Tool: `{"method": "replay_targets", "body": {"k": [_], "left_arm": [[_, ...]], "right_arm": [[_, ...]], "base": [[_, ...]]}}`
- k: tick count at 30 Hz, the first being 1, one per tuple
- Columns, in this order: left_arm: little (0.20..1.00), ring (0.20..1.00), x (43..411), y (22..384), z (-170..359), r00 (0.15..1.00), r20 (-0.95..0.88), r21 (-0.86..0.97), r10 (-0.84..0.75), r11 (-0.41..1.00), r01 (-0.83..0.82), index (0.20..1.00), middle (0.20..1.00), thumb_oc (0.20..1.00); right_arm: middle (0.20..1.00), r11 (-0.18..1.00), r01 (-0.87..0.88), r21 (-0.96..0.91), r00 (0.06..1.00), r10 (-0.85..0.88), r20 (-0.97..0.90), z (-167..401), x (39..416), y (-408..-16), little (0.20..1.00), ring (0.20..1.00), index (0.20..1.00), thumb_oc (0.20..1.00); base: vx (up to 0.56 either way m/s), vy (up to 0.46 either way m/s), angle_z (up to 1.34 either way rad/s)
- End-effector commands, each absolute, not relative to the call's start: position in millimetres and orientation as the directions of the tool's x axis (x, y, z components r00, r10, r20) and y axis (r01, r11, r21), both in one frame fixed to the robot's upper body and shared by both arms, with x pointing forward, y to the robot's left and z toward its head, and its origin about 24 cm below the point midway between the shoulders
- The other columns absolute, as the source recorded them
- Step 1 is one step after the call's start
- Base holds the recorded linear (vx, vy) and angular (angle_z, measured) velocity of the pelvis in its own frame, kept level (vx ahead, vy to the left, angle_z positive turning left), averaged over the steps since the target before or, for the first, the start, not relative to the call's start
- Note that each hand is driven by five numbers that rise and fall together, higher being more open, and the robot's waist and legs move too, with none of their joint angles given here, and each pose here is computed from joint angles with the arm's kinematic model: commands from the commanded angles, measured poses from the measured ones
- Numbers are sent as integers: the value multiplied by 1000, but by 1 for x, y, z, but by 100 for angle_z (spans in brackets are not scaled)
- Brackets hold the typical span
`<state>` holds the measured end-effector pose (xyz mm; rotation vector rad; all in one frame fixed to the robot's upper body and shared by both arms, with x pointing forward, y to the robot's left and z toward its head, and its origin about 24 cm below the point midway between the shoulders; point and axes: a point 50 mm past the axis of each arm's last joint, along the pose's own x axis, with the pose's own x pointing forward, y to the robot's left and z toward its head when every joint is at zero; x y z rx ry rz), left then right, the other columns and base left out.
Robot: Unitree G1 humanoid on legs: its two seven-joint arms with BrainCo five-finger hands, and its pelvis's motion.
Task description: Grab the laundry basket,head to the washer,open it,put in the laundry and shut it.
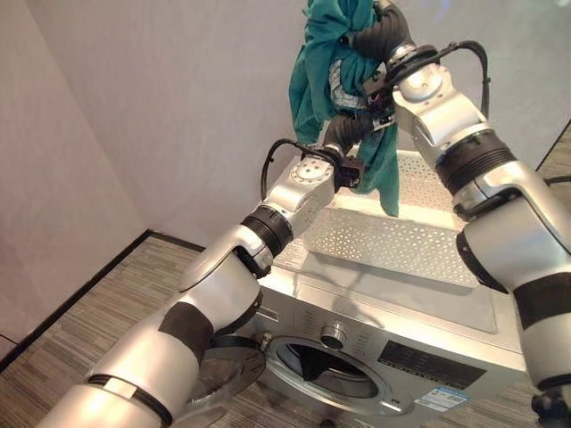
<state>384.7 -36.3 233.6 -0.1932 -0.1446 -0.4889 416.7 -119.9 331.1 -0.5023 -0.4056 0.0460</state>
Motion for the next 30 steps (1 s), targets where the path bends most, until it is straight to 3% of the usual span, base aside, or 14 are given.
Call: {"method": "replay_targets", "body": {"k": [1, 10, 11, 12, 13, 24, 30], "left_arm": [[200, 200, 374, -40, 322, 791, 458, -77, -405, 869, 489, 200, 200, 200], [200, 200, 378, -34, 316, 818, 461, -97, -346, 896, 433, 200, 200, 200], [200, 200, 380, -31, 316, 826, 457, -102, -330, 903, 417, 200, 200, 200], [200, 200, 381, -30, 317, 829, 458, -107, -322, 906, 411, 200, 200, 200], [200, 200, 382, -28, 318, 831, 461, -109, -312, 909, 402, 200, 200, 200], [200, 200, 391, 7, 341, 834, 512, -113, -204, 947, 302, 200, 200, 200], [200, 200, 392, 37, 366, 806, 581, -145, -111, 961, 236, 200, 200, 200]], "right_arm": [[200, 897, 162, -411, 834, 98, 544, 399, 400, -117, 200, 200, 200, 200], [200, 900, 155, -408, 851, 88, 517, 385, 405, -121, 200, 200, 200, 200], [291, 909, 143, -391, 856, 84, 509, 383, 407, -122, 291, 291, 291, 291], [586, 913, 140, -383, 859, 80, 506, 382, 407, -122, 586, 586, 586, 586], [1000, 915, 139, -379, 863, 76, 499, 380, 408, -123, 1000, 1000, 1000, 1000], [1000, 967, 124, -223, 867, 4, 498, 373, 409, -149, 1000, 1000, 1000, 1000], [1000, 978, 207, 7, 803, -174, 570, 382, 398, -202, 1000, 1000, 1000, 1000]], "base": [[0, 0, 0], [0, 0, 0], [9, -2, -7], [13, 1, -11], [13, 3, -9], [1, 0, -1], [0, 0, 0]]}}
